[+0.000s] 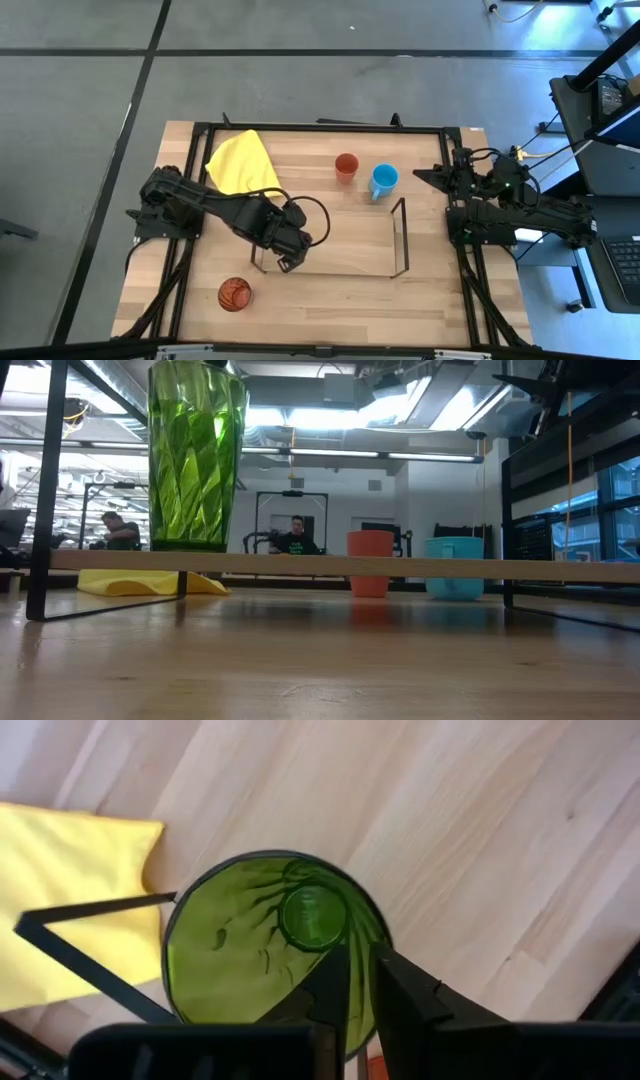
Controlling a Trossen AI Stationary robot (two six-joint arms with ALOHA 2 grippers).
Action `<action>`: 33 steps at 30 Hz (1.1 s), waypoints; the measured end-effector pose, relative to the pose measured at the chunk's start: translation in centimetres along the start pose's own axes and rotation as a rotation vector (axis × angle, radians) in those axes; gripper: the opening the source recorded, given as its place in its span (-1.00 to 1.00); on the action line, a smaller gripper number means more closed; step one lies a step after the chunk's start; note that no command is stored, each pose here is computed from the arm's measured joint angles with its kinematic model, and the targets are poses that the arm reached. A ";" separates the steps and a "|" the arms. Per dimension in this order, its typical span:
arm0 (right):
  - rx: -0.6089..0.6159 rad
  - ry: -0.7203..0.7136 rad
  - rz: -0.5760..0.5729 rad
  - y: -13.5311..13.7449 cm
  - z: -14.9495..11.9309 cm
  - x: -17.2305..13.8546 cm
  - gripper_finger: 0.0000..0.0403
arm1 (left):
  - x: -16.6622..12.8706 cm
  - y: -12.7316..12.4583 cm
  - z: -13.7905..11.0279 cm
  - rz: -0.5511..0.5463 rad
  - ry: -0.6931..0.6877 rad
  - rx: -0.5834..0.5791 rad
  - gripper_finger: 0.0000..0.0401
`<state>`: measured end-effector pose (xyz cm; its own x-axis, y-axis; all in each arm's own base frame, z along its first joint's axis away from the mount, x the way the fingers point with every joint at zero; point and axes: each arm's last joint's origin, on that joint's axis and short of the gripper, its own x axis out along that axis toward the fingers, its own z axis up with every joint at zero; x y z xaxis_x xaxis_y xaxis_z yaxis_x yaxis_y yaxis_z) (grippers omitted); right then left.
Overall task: Stack small to large cups/mugs on shelf
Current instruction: Put the red cup on the shelf
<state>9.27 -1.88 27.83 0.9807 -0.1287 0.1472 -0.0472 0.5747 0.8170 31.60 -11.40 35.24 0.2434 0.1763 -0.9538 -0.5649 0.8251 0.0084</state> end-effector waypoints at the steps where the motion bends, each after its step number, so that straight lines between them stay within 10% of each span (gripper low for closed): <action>1: 0.000 0.002 -0.004 0.0 0.0 0.0 -0.41 | -0.3 0.0 0.0 -0.002 -0.012 0.008 -0.81; 15: -0.004 0.033 -0.020 -0.3 -0.2 0.0 -0.41 | -7.0 0.6 -0.3 -0.157 -0.143 0.106 -0.82; 25: -0.381 -0.033 0.573 4.2 1.1 -1.0 -0.41 | -12.6 1.1 -3.3 -0.163 -0.600 0.165 -0.93; 33: -0.443 -0.016 0.592 4.3 0.9 -0.9 -0.41 | -14.5 3.9 -3.7 -0.145 -0.696 0.241 -0.99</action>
<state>7.99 -0.05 31.67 0.8118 0.2942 0.5045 -0.4831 0.8236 0.2971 22.98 -12.72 48.01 0.7898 0.2894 -0.5408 -0.3202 0.9466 0.0389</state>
